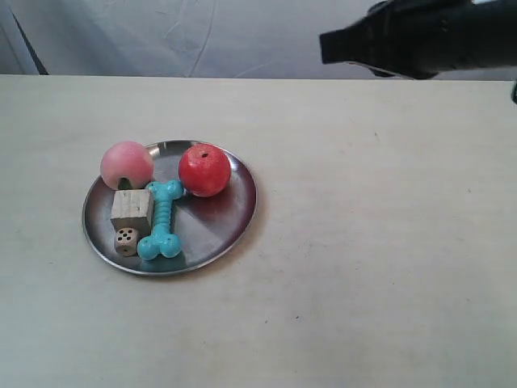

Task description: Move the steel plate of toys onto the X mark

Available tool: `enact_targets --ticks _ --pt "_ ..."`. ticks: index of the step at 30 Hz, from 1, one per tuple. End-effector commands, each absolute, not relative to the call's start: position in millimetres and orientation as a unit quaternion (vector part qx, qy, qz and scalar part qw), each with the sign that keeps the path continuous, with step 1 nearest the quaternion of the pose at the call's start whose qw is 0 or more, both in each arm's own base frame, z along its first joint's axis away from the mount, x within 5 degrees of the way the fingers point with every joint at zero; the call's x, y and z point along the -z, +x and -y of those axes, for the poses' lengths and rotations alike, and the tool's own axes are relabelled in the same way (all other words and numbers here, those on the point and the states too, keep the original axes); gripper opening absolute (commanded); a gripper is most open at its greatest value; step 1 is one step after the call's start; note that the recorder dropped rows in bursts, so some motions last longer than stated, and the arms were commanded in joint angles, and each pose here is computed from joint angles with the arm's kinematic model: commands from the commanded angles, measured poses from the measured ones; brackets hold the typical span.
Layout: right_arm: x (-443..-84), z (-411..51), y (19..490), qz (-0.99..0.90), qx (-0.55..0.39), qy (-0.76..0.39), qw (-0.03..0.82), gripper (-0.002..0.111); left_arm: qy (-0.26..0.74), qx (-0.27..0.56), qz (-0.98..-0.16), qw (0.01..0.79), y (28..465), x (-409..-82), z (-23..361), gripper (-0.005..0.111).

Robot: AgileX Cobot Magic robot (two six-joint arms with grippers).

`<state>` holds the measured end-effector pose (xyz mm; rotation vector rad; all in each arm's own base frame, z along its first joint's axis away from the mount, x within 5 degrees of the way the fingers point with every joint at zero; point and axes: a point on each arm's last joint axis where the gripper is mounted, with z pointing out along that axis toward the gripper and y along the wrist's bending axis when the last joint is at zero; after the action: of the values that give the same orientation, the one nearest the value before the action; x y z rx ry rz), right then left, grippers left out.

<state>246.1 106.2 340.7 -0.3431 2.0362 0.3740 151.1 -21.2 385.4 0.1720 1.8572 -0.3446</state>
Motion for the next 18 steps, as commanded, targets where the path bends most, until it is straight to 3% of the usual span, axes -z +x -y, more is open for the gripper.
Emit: enact_targets --ticks 1,7,18 --pt "-343.4 -93.3 197.3 -0.774 -0.160 -0.150 0.594 0.000 0.055 0.108 -0.745 0.656 112.2 -385.2 18.5 0.000" --pt "-329.5 -78.8 149.4 -0.772 -0.180 -0.161 0.589 0.000 0.098 0.112 -0.740 0.655 94.6 -368.5 26.6 0.000" --pt "-331.4 -71.2 130.6 -0.773 -0.186 -0.167 0.583 0.000 0.142 0.186 -0.730 0.642 77.8 -364.8 41.1 0.000"
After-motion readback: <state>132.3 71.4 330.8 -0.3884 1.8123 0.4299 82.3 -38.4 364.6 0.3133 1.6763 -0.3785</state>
